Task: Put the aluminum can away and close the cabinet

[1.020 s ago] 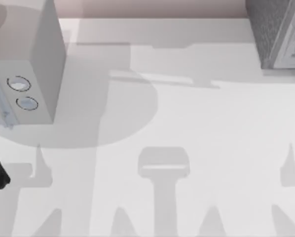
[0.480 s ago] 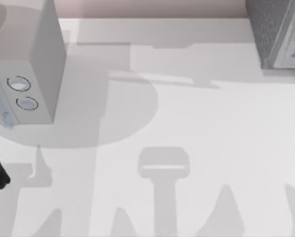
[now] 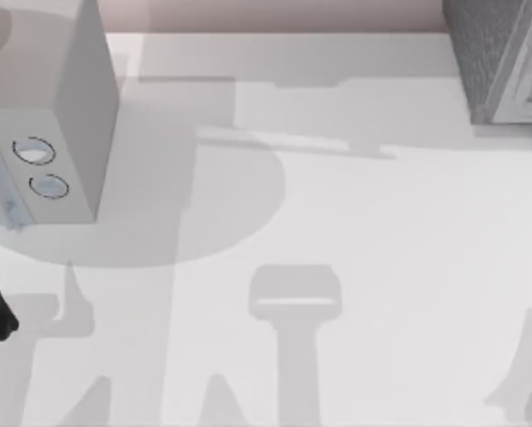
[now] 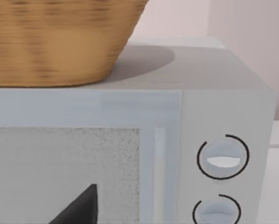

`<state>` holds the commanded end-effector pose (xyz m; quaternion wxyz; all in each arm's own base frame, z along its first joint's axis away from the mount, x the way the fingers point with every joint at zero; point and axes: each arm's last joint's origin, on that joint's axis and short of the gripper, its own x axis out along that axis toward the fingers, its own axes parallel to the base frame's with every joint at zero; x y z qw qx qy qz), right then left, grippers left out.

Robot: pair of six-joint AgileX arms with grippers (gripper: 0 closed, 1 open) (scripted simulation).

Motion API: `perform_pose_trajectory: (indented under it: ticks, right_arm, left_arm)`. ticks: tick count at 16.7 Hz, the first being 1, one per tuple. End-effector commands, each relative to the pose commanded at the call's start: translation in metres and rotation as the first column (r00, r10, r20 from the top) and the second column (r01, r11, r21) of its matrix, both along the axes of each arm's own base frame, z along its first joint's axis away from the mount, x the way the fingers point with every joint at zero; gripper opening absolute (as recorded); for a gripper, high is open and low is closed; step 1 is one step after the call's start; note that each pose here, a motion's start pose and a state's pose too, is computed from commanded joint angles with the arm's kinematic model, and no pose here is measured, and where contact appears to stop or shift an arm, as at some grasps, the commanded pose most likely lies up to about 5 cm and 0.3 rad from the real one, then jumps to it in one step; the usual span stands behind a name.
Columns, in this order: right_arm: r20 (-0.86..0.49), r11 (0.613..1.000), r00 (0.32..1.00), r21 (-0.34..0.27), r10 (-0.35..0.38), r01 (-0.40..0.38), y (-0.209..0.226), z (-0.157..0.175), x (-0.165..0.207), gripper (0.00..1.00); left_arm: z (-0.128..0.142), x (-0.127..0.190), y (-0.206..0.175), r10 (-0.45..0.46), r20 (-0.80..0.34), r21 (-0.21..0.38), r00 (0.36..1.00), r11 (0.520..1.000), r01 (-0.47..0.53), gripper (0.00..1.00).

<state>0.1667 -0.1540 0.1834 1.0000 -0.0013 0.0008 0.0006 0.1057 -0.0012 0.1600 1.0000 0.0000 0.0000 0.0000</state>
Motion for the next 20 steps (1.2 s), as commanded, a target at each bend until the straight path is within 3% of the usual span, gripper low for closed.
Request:
perform_pose_trajectory:
  ticks: [5,12,16,20]
  right_arm:
    - [-0.003,1.000,1.000,0.002,0.001,-0.001,-0.042,-0.020,-0.011,1.00]
    - [-0.006,1.000,1.000,0.006,0.003,-0.003,-0.046,-0.024,-0.012,1.00]
    - [-0.018,0.999,1.000,0.038,-0.001,0.002,-0.062,-0.017,-0.007,1.00]
    - [-0.026,0.998,1.000,0.056,0.004,-0.002,-0.087,0.011,0.006,1.00]
  left_arm:
    - [0.000,0.000,0.000,0.000,0.000,0.000,1.000,1.000,0.000,1.00]
    - [0.000,0.000,0.000,0.000,0.000,0.000,1.000,1.000,0.000,1.00]
    - [0.000,0.000,0.000,0.000,0.000,0.000,1.000,1.000,0.000,1.00]
    - [0.000,0.000,0.000,0.000,0.000,0.000,1.000,1.000,0.000,1.00]
